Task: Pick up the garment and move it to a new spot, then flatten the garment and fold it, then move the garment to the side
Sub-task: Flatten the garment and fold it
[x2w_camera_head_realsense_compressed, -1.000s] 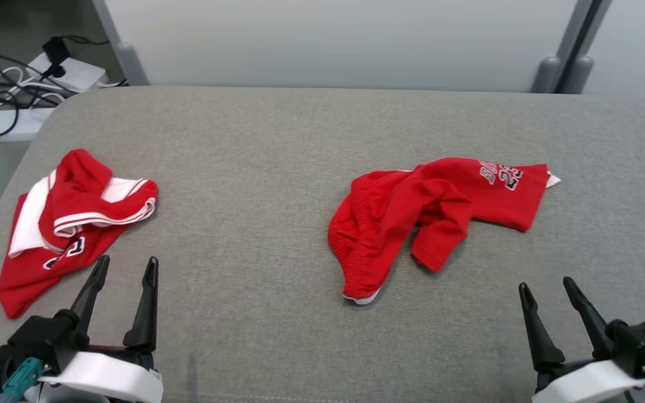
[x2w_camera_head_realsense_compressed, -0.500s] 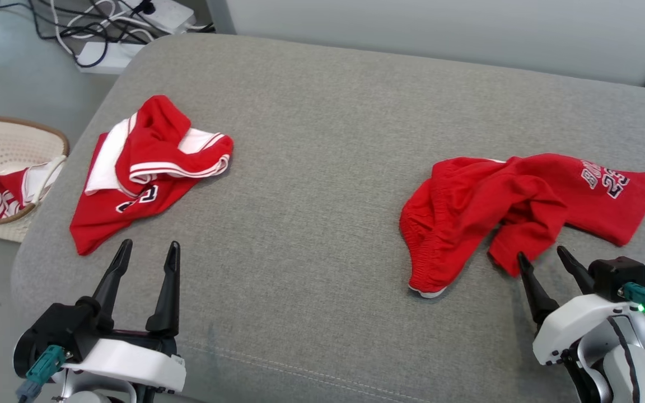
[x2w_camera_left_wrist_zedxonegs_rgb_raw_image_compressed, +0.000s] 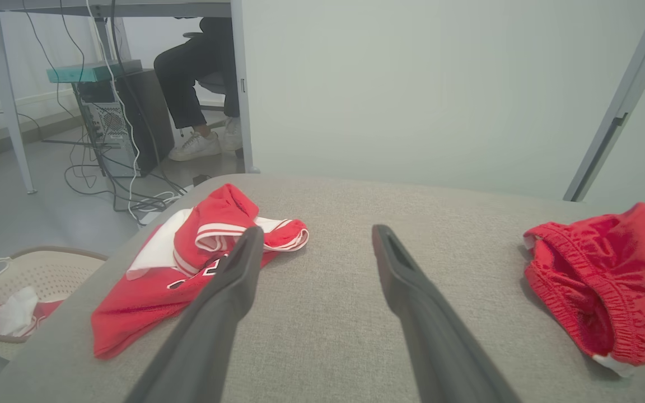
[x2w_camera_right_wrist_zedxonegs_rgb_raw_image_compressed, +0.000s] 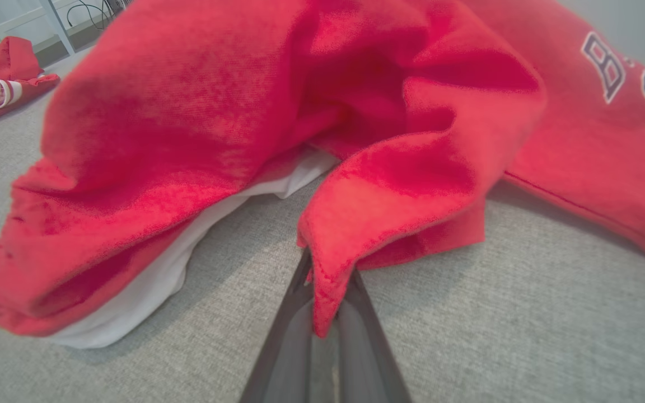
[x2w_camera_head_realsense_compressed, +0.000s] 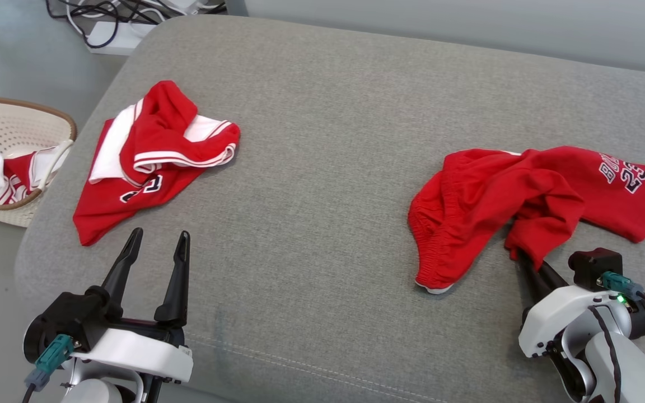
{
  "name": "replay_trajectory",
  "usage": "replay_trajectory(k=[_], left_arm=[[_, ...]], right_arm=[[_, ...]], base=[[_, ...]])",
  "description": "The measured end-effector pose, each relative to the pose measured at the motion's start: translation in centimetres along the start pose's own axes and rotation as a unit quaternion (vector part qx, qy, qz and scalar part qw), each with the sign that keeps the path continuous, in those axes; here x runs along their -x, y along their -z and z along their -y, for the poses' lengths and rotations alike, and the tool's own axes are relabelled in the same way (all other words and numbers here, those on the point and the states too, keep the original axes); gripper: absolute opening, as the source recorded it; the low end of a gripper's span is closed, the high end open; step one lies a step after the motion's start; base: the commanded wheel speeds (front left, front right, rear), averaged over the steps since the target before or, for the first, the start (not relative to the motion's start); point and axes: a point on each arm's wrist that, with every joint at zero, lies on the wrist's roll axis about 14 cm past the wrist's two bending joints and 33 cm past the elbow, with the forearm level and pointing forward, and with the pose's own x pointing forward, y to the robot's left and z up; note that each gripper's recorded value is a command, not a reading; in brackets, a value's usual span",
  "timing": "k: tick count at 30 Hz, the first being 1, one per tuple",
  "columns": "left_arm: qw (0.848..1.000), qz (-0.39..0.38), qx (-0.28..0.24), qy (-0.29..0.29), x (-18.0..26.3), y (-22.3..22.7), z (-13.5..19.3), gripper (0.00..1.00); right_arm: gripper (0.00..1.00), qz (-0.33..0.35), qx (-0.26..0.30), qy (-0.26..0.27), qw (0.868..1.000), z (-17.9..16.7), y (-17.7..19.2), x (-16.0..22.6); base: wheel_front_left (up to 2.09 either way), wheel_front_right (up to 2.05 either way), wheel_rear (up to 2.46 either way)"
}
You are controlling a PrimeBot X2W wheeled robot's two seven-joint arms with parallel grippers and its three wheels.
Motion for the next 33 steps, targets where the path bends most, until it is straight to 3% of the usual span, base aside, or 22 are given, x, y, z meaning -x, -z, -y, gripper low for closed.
replay_trajectory(k=[5, 10, 16, 19, 24, 33], left_arm=[[1.0, -0.003, 0.001, 0.019, -0.6, 0.4, 1.1, 1.0], [0.999, -0.003, 0.003, 0.042, -1.6, 0.5, 2.6, 1.0], [0.998, 0.001, 0.008, 0.066, -2.3, 0.5, 4.2, 1.0], [0.997, 0.002, 0.01, 0.073, -2.6, 0.4, 4.6, 1.0], [0.997, -0.004, 0.007, 0.08, -2.8, 1.0, 5.0, 1.0], [0.997, -0.011, 0.006, 0.077, -4.6, 1.7, 5.2, 1.0]], right_arm=[[0.0, 0.014, 0.011, -0.018, 1.0, -0.1, -1.6, 0.8], [0.0, 0.056, 0.016, -0.043, 0.997, 0.6, -6.8, 3.5], [0.0, 0.093, -0.041, -0.051, 0.994, 1.1, -11.1, 7.4], [0.0, 0.129, -0.062, -0.025, 0.989, 3.5, -13.7, 8.9], [0.0, 0.098, -0.075, 0.039, 0.992, 9.1, -13.2, 9.3], [0.0, 0.029, -0.102, 0.101, 0.989, 14.9, -9.8, 5.0]], base=[[0.0, 0.0, 0.0], [0.0, 0.0, 0.0], [0.0, 0.0, 0.0], [0.0, 0.0, 0.0], [0.0, 0.0, 0.0], [0.0, 0.0, 0.0]])
